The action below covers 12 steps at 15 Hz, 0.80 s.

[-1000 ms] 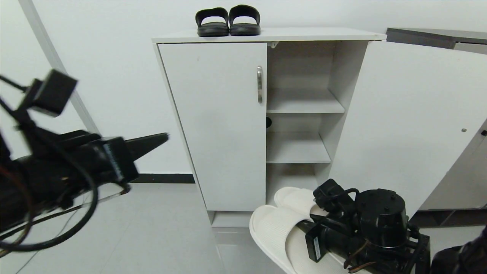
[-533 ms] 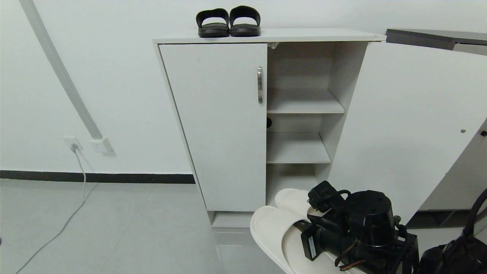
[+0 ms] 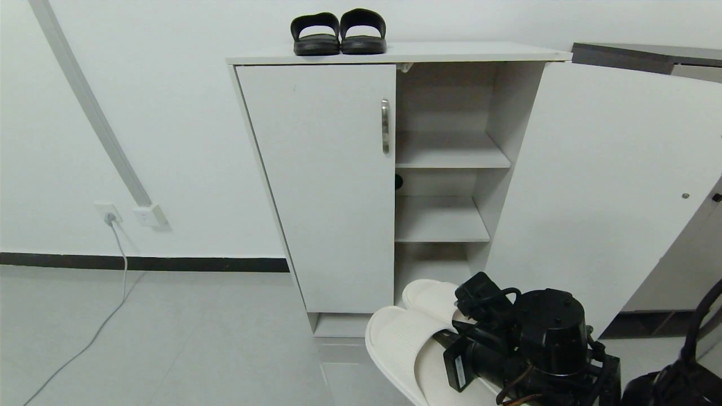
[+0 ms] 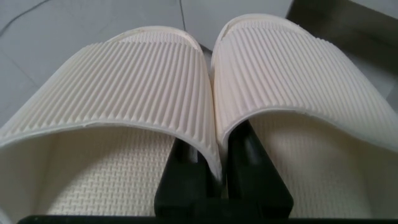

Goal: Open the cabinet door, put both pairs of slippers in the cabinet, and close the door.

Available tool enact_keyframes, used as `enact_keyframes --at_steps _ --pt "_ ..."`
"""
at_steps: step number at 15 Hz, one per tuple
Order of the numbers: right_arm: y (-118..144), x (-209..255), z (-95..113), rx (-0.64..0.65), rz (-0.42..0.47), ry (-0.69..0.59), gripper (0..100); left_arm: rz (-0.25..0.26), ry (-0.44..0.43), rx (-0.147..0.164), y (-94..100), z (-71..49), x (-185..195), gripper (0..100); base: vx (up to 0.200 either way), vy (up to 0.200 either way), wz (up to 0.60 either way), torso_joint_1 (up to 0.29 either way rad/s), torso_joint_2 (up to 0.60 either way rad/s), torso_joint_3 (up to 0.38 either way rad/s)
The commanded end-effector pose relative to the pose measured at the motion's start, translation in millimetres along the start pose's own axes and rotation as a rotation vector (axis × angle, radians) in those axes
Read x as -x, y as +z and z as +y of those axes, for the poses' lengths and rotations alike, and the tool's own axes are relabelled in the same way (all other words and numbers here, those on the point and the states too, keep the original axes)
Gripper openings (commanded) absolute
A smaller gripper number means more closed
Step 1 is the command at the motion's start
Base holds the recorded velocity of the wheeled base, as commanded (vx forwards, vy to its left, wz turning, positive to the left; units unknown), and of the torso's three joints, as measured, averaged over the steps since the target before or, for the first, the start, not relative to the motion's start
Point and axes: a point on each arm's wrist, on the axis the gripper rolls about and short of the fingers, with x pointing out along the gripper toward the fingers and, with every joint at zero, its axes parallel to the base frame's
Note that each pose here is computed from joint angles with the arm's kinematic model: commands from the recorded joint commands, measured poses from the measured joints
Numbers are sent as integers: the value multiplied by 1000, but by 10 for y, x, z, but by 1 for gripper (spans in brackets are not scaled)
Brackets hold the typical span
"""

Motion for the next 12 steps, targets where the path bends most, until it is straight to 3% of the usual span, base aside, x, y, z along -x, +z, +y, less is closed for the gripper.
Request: enact_keyframes --at_steps 1,3,6,10,12 --pt "-12 -3 3 1 3 2 0 -2 -16 -45 -61 -8 32 0 0 0 0 0 0 0" --pt "-17 -5 8 2 5 3 0 -3 -33 -60 -56 -11 35 0 0 0 0 0 0 0" --pt "-3 -87 42 -1 -8 -27 0 -7 -30 -37 -54 -11 33 0 0 0 0 0 0 0" --pt "103 -439 129 -15 -82 -255 0 -7 -28 -29 -54 -10 33 0 0 0 0 0 0 0" --pt "130 -508 151 -19 -99 -311 0 -7 -28 -29 -54 -10 33 0 0 0 0 0 0 0"
